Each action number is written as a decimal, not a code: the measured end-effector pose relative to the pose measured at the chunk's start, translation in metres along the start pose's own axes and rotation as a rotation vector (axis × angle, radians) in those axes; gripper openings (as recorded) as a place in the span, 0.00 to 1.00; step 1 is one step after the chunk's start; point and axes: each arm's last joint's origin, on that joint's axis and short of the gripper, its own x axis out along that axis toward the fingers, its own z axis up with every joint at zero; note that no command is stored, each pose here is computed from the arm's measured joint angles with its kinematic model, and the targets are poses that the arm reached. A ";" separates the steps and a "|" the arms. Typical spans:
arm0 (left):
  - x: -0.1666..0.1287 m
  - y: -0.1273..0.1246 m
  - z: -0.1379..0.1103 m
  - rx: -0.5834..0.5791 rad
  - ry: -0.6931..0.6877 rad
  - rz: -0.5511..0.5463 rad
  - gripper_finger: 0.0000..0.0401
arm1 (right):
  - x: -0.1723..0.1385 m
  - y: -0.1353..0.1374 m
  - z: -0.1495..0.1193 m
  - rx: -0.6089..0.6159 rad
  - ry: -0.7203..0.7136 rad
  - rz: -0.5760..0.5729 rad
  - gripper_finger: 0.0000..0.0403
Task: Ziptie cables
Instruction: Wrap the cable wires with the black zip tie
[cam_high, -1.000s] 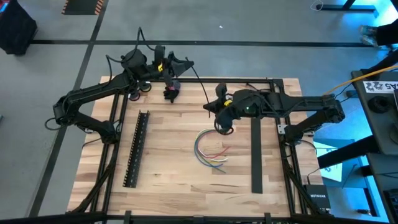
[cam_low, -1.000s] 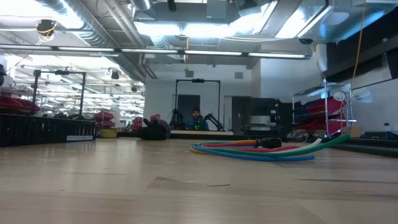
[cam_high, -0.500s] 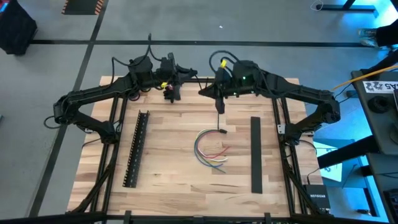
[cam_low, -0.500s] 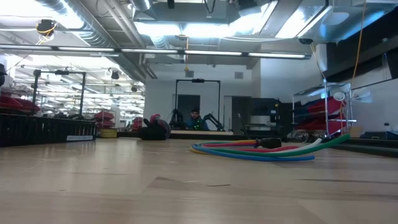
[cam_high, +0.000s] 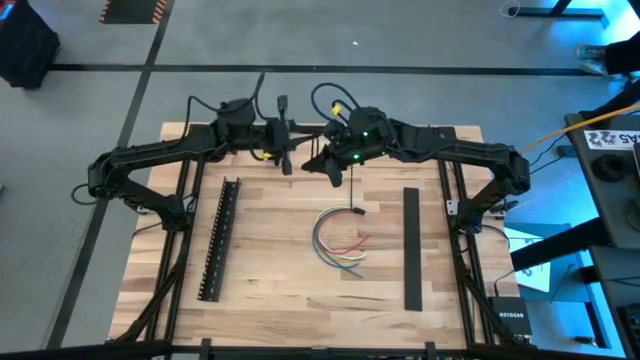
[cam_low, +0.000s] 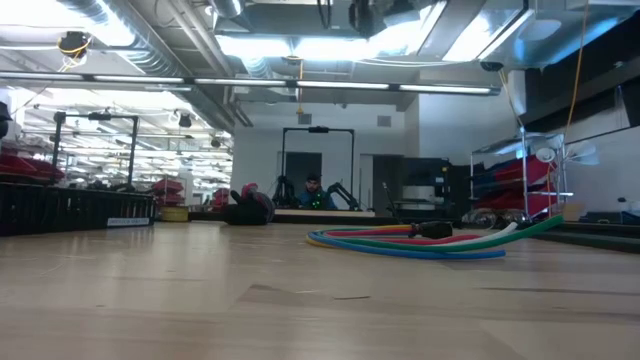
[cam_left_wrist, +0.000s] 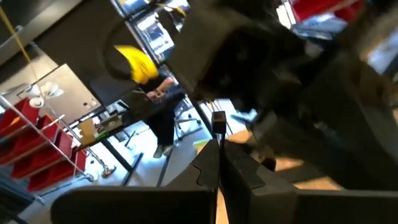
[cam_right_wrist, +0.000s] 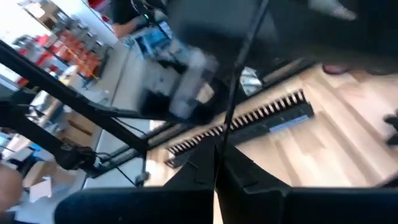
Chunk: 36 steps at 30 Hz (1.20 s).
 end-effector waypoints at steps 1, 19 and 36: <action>0.000 -0.001 -0.002 0.008 0.008 -0.005 0.00 | 0.000 0.001 0.001 -0.001 -0.006 0.016 0.00; 0.001 -0.003 -0.001 -0.006 0.002 -0.009 0.00 | 0.000 -0.002 -0.003 0.028 0.043 0.001 0.00; 0.001 -0.006 0.000 0.070 0.000 -0.022 0.00 | 0.000 -0.002 -0.004 0.081 0.046 -0.008 0.00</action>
